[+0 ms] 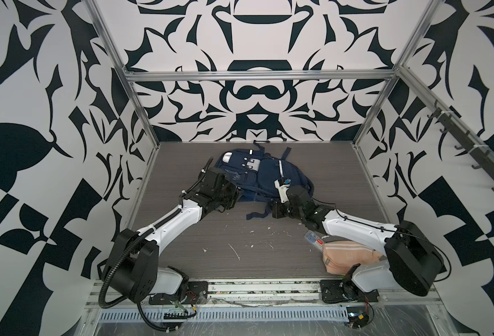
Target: Pack the student bag
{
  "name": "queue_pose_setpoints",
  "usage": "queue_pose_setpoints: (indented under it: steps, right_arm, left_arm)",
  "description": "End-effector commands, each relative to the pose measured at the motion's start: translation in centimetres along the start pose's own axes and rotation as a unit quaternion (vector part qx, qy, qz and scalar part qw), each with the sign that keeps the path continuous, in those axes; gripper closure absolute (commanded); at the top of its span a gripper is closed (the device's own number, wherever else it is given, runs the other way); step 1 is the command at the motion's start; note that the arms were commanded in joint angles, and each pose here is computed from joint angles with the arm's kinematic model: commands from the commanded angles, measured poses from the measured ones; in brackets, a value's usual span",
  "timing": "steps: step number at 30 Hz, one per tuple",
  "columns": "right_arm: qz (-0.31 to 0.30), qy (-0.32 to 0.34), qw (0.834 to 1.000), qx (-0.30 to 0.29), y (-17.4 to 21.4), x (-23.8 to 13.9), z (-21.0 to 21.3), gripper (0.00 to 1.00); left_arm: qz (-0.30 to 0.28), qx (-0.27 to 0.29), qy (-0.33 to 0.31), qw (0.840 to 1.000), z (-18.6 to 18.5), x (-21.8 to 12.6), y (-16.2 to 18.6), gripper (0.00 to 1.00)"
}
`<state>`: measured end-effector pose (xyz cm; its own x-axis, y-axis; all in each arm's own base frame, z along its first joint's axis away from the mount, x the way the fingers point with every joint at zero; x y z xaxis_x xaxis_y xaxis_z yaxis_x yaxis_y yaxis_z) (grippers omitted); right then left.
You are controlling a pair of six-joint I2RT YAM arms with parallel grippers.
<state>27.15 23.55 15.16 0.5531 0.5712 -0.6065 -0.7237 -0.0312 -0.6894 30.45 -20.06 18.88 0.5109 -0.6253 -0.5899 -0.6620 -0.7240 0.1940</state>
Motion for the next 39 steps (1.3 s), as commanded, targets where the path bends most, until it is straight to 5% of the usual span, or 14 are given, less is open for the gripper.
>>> queue_pose_setpoints:
  steps: [1,9,19,33,35,37,39]
  right_arm:
    - [-0.006,0.045,0.999,-0.003,-0.2,-1.3,-1.9,1.00]
    - [0.003,0.056,0.998,0.008,-0.2,-3.2,-3.8,1.00]
    - [0.054,0.060,0.996,-0.023,1.6,-4.8,-4.6,1.00]
    - [0.107,0.057,0.990,-0.073,0.8,-4.9,-3.7,1.00]
    - [0.106,0.059,0.990,-0.073,0.3,-4.5,-3.5,1.00]
    - [0.104,0.061,0.991,-0.065,-0.1,-3.9,-3.3,1.00]
    - [0.099,0.058,0.992,-0.058,-0.7,-3.3,-2.9,1.00]
  left_arm:
    - [-0.016,0.038,0.067,0.997,-3.8,-2.3,-1.2,1.00]
    - [-0.066,0.038,0.049,0.996,-2.1,-4.0,-6.0,1.00]
    - [-0.117,0.106,-0.009,0.987,-1.1,-4.5,-11.5,1.00]
    - [-0.111,0.158,-0.018,0.981,-3.7,-1.8,-16.0,1.00]
    - [-0.082,0.175,-0.027,0.981,-3.9,-1.0,-15.1,0.61]
    - [-0.064,0.201,-0.038,0.977,-3.7,-0.6,-13.7,0.07]
    - [-0.048,0.212,-0.052,0.975,-3.0,-0.8,-12.3,0.01]
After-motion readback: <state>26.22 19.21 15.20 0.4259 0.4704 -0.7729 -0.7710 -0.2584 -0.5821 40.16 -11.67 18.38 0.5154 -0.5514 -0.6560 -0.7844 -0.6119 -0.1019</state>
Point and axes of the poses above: each gripper's point midway between its finger pads, its own x axis out along the fingers, its own z axis along the line the jaws close on, y = z × x, the point moved 5 cm from there along -x, back along the fingers, and after that the axes turned 4 degrees about -x, right-handed, at the moved point
